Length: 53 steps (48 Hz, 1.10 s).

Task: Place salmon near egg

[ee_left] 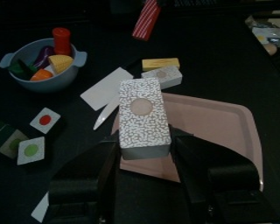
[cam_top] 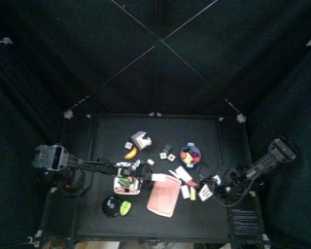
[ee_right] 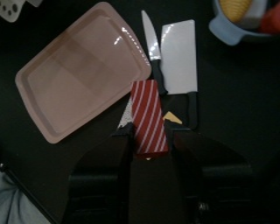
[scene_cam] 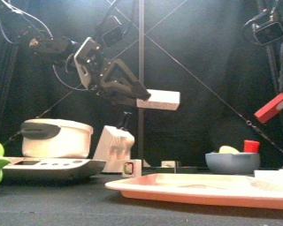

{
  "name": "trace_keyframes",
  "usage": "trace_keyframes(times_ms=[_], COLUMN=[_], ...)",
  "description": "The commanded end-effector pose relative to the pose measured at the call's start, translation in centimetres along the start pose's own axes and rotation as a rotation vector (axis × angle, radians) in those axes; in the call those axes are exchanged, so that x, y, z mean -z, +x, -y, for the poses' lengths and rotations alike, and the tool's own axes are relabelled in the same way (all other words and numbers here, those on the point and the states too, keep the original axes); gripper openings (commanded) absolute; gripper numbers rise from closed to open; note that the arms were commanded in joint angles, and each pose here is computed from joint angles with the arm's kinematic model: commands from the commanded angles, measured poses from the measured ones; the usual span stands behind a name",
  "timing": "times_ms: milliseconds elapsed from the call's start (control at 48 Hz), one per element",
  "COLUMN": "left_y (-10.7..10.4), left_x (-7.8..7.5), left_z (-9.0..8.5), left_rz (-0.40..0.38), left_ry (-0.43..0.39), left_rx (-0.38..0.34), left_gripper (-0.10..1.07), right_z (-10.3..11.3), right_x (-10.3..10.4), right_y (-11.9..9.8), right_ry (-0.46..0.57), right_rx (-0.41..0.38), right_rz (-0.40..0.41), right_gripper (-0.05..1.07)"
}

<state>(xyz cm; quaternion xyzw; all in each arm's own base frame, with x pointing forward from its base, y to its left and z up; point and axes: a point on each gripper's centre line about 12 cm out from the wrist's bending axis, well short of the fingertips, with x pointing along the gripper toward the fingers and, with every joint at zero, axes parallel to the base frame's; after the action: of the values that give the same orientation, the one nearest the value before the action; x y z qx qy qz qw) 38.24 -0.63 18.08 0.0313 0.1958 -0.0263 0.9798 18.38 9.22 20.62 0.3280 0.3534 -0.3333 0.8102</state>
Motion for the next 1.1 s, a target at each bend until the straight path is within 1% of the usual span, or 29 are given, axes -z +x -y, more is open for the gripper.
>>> trace_keyframes(times_ms=[0,125,208,312,354,500,708,896,1083], left_y=[-0.5,-0.4,-0.4,-0.4,-0.4,-0.4,-0.4,-0.4,-0.4], left_x=[-1.5,-1.6,-1.6,-1.7,-1.7,-1.7,-1.6,-1.7,-1.7], left_z=[0.0,0.1,0.1,0.1,0.0,0.1,0.1,0.1,0.1], left_rz=[0.048,0.051,0.049,0.052,0.052,0.052,0.049,0.051,0.051], left_ry=[-0.002,-0.009,-0.015,-0.015,-0.016,-0.015,-0.015,-0.015,-0.015], left_rx=[-0.001,-0.001,-0.003,-0.004,-0.005,-0.004,-0.004,-0.004,-0.004], left_gripper=[0.43,0.43,0.43,0.43,0.43,0.43,0.43,0.43,0.43], right_z=[0.1,0.3,0.1,-0.6,-1.0,-2.4,-2.8,-2.7,-2.7], right_x=[1.5,3.9,5.4,6.6,7.1,8.1,8.7,8.5,8.4], right_y=[-0.4,-0.3,-0.1,0.4,0.6,1.9,3.7,4.9,6.0], right_ry=[0.051,0.123,0.176,0.204,0.201,0.223,0.269,0.285,0.302], right_rx=[0.028,0.117,0.200,0.274,0.296,0.362,0.475,0.497,0.491], right_rz=[0.024,0.060,0.112,0.169,0.177,0.192,0.195,0.195,0.168], right_gripper=[0.53,0.53,0.53,0.53,0.53,0.54,0.54,0.54,0.54])
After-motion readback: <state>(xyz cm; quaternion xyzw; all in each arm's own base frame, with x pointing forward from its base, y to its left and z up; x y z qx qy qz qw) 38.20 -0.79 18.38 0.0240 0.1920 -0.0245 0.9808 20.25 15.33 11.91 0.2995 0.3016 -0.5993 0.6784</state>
